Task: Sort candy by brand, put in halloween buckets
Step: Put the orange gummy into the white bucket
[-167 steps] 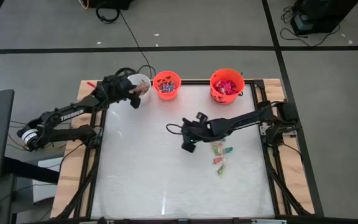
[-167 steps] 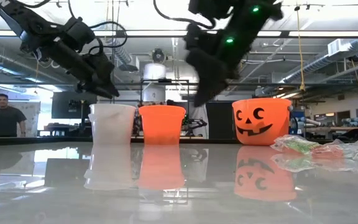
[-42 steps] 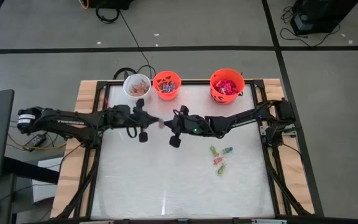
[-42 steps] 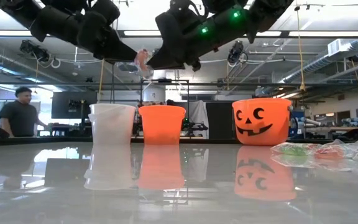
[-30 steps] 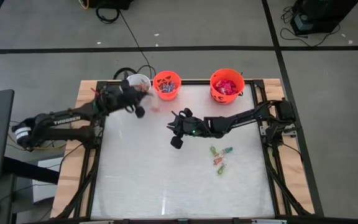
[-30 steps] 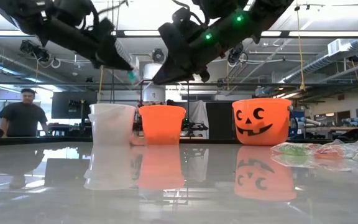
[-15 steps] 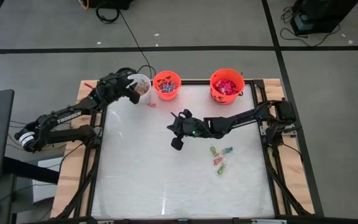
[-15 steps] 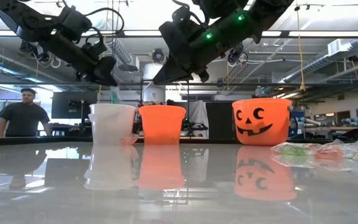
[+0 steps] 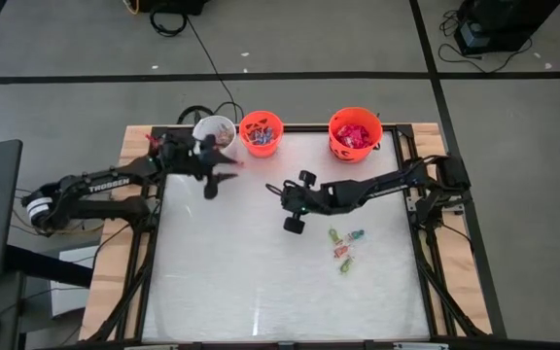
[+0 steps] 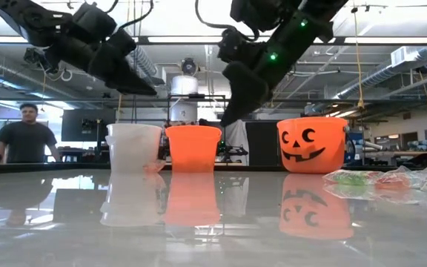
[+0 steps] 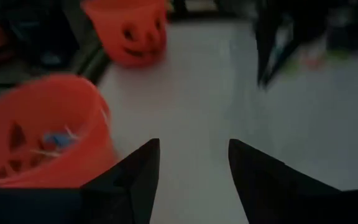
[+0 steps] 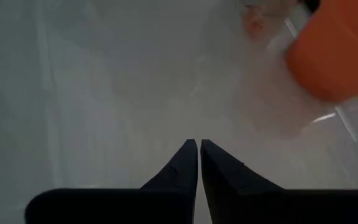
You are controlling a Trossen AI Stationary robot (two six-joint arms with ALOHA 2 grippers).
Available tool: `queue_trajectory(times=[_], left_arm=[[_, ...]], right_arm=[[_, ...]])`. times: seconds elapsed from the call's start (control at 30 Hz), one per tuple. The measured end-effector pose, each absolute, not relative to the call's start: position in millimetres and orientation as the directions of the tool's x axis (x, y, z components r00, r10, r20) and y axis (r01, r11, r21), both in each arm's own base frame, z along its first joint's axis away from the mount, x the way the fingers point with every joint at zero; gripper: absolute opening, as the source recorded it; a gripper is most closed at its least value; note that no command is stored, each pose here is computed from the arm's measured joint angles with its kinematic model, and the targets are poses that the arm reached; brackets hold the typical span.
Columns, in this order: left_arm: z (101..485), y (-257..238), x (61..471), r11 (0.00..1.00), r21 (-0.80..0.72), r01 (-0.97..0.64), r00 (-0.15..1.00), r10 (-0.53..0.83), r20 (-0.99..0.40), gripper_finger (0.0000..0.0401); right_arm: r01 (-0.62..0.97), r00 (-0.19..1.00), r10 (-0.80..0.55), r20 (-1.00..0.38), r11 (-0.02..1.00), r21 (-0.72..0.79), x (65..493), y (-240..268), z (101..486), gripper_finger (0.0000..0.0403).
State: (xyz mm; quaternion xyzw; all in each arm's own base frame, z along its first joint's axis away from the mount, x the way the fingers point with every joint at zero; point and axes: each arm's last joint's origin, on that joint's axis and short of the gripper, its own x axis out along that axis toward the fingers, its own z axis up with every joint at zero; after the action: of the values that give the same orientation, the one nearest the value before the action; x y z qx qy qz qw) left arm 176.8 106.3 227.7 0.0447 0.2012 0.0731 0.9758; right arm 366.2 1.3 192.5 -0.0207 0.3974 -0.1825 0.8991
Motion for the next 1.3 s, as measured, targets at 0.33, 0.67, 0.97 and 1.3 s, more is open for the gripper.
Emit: queue_trajectory(times=[0.33,0.67,0.97,1.3], left_arm=[[190.1,96.6,202.6,0.939,0.319,-0.13,0.746,0.305,-0.592,0.0192],[149.0,115.1,226.9,0.874,0.411,-0.26,0.612,0.478,-0.63,0.0192],[144.5,135.5,239.5,0.849,0.436,-0.297,0.522,0.527,-0.671,0.0187],[142.7,115.3,251.7,0.885,0.462,-0.062,0.552,0.416,-0.723,0.0162]], right_arm=[[0.308,0.616,-0.33,-0.715,0.937,-0.167,365.0,8.2,192.4,0.0034],[0.297,0.618,-0.325,-0.716,0.94,-0.17,364.4,12.7,193.0,0.0034],[0.296,0.617,-0.325,-0.716,0.94,-0.171,364.3,12.9,192.9,0.0034],[0.283,0.597,-0.323,-0.734,0.941,-0.183,361.9,15.2,191.1,0.0034]])
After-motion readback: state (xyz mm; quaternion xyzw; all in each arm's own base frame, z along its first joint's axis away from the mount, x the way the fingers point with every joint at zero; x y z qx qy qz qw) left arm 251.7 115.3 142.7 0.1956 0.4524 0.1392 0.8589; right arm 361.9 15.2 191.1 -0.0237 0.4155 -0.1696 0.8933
